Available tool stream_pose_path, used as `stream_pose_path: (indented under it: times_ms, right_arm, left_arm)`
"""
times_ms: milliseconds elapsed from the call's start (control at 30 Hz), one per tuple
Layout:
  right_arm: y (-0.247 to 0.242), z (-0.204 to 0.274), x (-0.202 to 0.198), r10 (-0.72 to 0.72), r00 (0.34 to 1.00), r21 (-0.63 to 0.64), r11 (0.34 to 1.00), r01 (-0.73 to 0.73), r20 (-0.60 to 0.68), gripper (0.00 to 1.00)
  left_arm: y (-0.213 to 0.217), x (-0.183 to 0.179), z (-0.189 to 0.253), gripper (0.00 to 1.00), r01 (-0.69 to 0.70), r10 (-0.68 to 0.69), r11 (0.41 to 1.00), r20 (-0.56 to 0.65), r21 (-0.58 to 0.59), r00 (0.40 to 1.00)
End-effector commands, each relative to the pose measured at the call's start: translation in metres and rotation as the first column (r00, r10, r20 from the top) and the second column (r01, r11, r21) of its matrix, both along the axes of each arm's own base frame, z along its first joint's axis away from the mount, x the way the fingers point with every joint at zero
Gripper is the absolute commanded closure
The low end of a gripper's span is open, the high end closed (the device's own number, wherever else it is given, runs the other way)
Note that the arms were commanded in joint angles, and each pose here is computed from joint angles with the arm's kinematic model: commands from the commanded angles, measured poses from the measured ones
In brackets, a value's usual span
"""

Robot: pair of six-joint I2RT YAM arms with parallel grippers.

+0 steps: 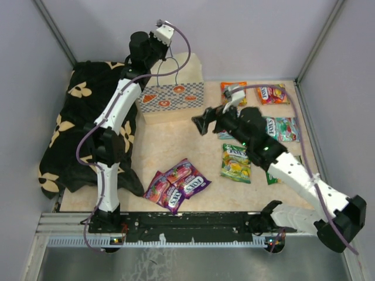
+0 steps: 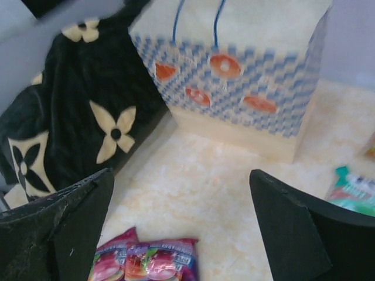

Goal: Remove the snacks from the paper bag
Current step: Adjust the paper bag at the center of the board.

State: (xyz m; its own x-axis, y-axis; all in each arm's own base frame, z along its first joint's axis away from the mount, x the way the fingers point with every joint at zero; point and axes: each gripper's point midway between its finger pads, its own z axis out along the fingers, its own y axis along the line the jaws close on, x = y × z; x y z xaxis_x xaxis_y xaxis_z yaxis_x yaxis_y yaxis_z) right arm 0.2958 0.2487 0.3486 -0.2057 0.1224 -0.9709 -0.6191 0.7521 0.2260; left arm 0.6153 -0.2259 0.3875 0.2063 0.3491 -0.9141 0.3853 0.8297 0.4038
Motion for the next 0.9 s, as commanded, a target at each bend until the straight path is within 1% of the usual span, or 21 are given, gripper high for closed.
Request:
stream_pose_path:
  times_ms: [0,33,100,133,167,200,233,267,333,433,500,567,600,667,733,767,800,833,867]
  right_arm:
    - [0.029,-0.141,-0.001,-0.131,0.959,-0.015,0.991,0.132,-0.25,0.01]
    - [0.034,-0.155,0.001,-0.157,0.953,-0.007,0.987,0.161,-0.26,0.01]
    - [0.045,-0.173,0.011,-0.215,0.941,-0.024,0.976,0.216,-0.261,0.01]
    - [0.051,-0.177,0.019,-0.237,0.939,-0.042,0.971,0.234,-0.25,0.01]
    - [0.058,-0.181,0.028,-0.261,0.936,-0.061,0.965,0.254,-0.237,0.02]
    - [0.063,-0.184,0.038,-0.282,0.932,-0.069,0.96,0.273,-0.227,0.02]
    - [0.07,-0.193,0.048,-0.296,0.929,-0.083,0.955,0.284,-0.222,0.02]
    - [0.079,-0.197,0.057,-0.303,0.927,-0.088,0.953,0.291,-0.219,0.02]
    - [0.098,-0.218,0.072,-0.301,0.925,-0.117,0.953,0.28,-0.233,0.03]
    - [0.13,-0.241,0.095,-0.292,0.925,-0.145,0.954,0.263,-0.245,0.04]
    - [0.145,-0.259,0.11,-0.3,0.921,-0.169,0.95,0.264,-0.249,0.04]
    - [0.156,-0.278,0.12,-0.312,0.914,-0.195,0.944,0.266,-0.261,0.04]
    - [0.161,-0.284,0.125,-0.311,0.912,-0.201,0.944,0.263,-0.268,0.04]
    - [0.167,-0.294,0.132,-0.317,0.908,-0.209,0.941,0.266,-0.275,0.03]
    - [0.172,-0.303,0.139,-0.321,0.907,-0.224,0.938,0.264,-0.275,0.03]
    - [0.174,-0.304,0.143,-0.322,0.907,-0.23,0.937,0.263,-0.272,0.03]
    - [0.176,-0.306,0.147,-0.322,0.907,-0.238,0.936,0.261,-0.272,0.02]
    - [0.177,-0.307,0.152,-0.325,0.906,-0.243,0.934,0.263,-0.27,0.02]
    - [0.18,-0.307,0.157,-0.318,0.907,-0.238,0.937,0.256,-0.278,0.02]
  left_arm:
    - [0.008,-0.006,0.039,0.87,0.004,-0.002,1.0,0.107,-0.02,0.994]
    - [0.009,-0.006,0.042,0.82,0.009,-0.005,0.999,0.111,-0.033,0.994]
    - [0.008,-0.01,0.048,0.61,0.025,-0.018,0.998,0.114,-0.059,0.993]
    - [0.008,-0.012,0.052,0.49,0.031,-0.023,0.997,0.118,-0.067,0.993]
    - [0.009,-0.015,0.058,0.31,0.032,-0.022,0.996,0.123,-0.077,0.992]
    - [0.01,-0.019,0.065,0.12,0.034,-0.022,0.995,0.127,-0.092,0.992]
    - [0.011,-0.025,0.074,0.01,0.038,-0.023,0.993,0.132,-0.113,0.991]
    - [0.013,-0.033,0.084,0.0,0.045,-0.027,0.991,0.141,-0.126,0.99]
    - [0.019,-0.054,0.111,0.0,0.059,-0.033,0.987,0.173,-0.149,0.984]
    - [0.034,-0.096,0.155,0.0,0.065,-0.026,0.983,0.22,-0.172,0.975]
    - [0.047,-0.129,0.181,0.0,0.064,-0.012,0.977,0.241,-0.205,0.97]
    - [0.058,-0.162,0.19,0.0,0.065,-0.006,0.963,0.22,-0.262,0.976]
    - [0.065,-0.187,0.195,0.0,0.078,-0.013,0.948,0.208,-0.308,0.978]
    - [0.07,-0.224,0.183,0.0,0.11,-0.048,0.909,0.161,-0.403,0.986]
    - [0.073,-0.251,0.155,0.0,0.126,-0.078,0.862,0.117,-0.492,0.99]
    - [0.075,-0.262,0.137,0.0,0.121,-0.092,0.825,0.081,-0.552,0.992]
    - [0.076,-0.266,0.108,0.0,0.094,-0.095,0.804,0.03,-0.588,0.995]
    - [0.081,-0.276,0.104,0.0,0.079,-0.091,0.772,0.013,-0.63,0.996]
    - [0.084,-0.278,0.082,0.0,0.035,-0.086,0.75,-0.046,-0.66,0.995]
